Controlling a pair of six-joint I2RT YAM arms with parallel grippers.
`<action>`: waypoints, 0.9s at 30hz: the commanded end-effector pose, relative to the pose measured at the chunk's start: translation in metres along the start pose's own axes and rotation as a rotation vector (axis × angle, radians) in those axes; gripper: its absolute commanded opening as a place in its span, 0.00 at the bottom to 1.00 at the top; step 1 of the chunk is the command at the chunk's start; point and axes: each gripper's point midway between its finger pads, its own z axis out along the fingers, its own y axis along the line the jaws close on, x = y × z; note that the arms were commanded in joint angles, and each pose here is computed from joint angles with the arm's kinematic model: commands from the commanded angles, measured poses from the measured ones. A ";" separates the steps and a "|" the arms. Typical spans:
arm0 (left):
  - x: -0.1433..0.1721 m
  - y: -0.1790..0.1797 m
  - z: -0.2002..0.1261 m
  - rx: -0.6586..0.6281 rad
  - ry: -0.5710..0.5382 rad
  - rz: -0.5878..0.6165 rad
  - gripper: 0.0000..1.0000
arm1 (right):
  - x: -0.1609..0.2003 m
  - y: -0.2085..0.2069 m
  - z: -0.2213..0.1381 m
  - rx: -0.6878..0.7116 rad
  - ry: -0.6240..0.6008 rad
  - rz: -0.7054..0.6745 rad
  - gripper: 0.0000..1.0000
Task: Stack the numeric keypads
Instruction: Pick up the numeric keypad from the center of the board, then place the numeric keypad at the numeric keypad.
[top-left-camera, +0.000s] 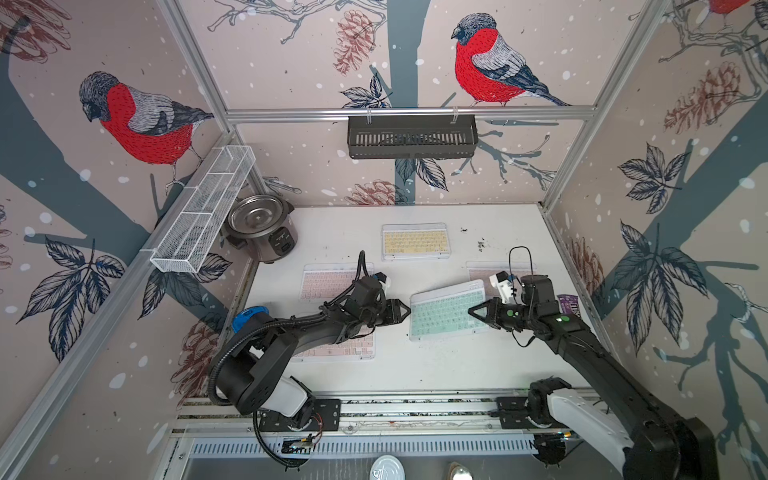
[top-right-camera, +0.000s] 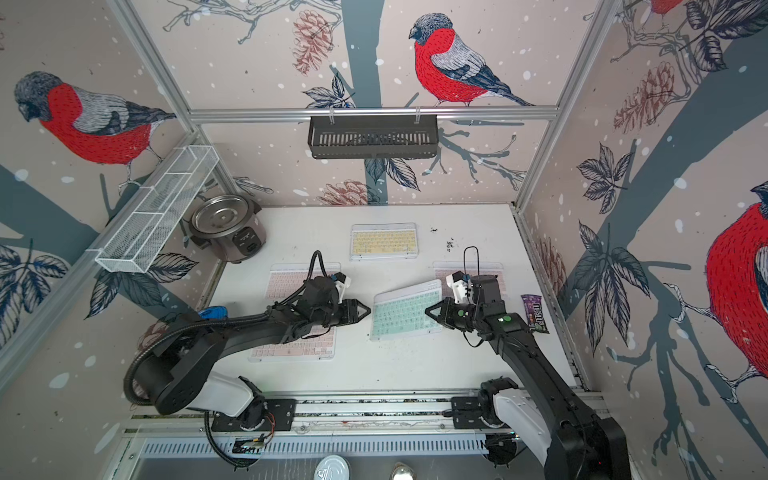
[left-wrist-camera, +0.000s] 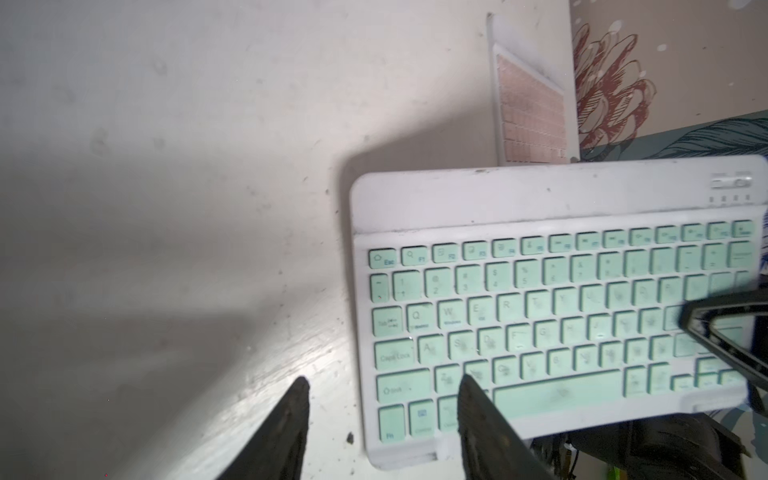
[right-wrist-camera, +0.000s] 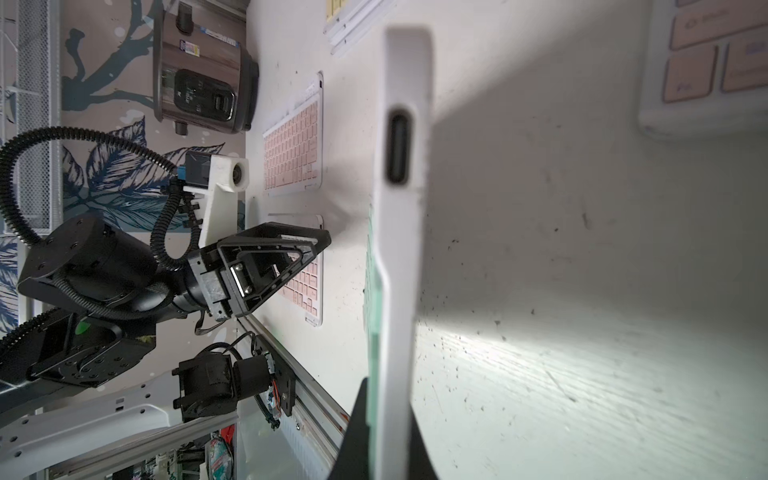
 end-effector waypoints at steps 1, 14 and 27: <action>-0.011 0.002 -0.012 -0.049 -0.029 0.014 0.57 | -0.019 0.023 -0.006 -0.075 -0.037 -0.049 0.07; -0.036 0.040 -0.064 -0.163 -0.149 -0.084 0.58 | -0.095 0.073 -0.004 -0.214 -0.133 -0.184 0.07; -0.038 0.070 -0.090 -0.245 -0.192 -0.121 0.59 | -0.166 0.077 0.032 -0.264 -0.157 -0.252 0.07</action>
